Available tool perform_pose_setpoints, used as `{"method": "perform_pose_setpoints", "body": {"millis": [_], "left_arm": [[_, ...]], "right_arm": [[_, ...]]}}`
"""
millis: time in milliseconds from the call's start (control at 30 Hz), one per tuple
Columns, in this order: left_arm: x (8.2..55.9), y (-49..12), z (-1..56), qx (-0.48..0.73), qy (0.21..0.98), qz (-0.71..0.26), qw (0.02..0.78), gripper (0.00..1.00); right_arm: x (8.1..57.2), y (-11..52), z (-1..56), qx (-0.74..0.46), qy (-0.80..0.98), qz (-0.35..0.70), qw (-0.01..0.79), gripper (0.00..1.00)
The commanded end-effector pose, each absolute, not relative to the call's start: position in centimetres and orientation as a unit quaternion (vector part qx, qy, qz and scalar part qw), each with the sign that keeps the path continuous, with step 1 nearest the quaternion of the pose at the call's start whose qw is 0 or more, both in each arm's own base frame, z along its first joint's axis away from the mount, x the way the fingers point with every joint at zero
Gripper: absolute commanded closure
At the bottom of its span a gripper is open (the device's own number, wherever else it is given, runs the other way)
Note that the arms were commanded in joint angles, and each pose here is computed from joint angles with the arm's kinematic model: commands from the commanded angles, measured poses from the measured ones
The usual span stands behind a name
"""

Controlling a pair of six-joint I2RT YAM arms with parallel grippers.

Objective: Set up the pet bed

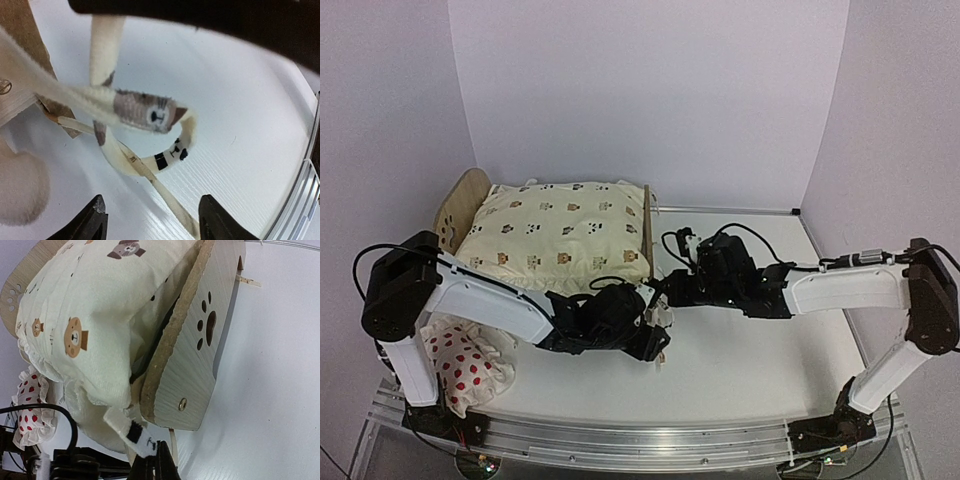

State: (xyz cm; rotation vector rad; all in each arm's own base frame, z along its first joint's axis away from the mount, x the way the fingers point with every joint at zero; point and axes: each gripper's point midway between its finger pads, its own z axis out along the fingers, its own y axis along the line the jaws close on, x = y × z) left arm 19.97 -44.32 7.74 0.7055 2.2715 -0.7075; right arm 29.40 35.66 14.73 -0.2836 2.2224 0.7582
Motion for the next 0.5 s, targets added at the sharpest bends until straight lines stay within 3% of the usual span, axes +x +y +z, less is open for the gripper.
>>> {"method": "perform_pose_setpoints", "body": {"millis": [0,100,167,200,467], "left_arm": [[20.2,-45.6,7.5,0.268,0.855,-0.293,0.334,0.46],[20.3,-46.1,7.2,0.274,0.854,-0.293,0.332,0.67],[20.2,-46.1,7.1,0.275,0.854,-0.294,0.330,0.91],[20.2,-45.9,7.1,0.275,0.855,-0.291,0.329,0.97],[20.7,-41.0,6.8,0.249,0.874,-0.234,0.345,1.00]], "right_arm": [[29.5,36.0,17.7,-0.102,0.854,0.313,0.402,1.00],[29.4,35.9,17.6,-0.102,0.854,0.312,0.403,1.00],[29.5,35.7,17.7,-0.101,0.854,0.309,0.406,1.00],[29.6,35.6,17.7,-0.101,0.854,0.305,0.409,1.00],[31.3,35.2,20.4,-0.116,0.844,0.262,0.454,1.00]]}}
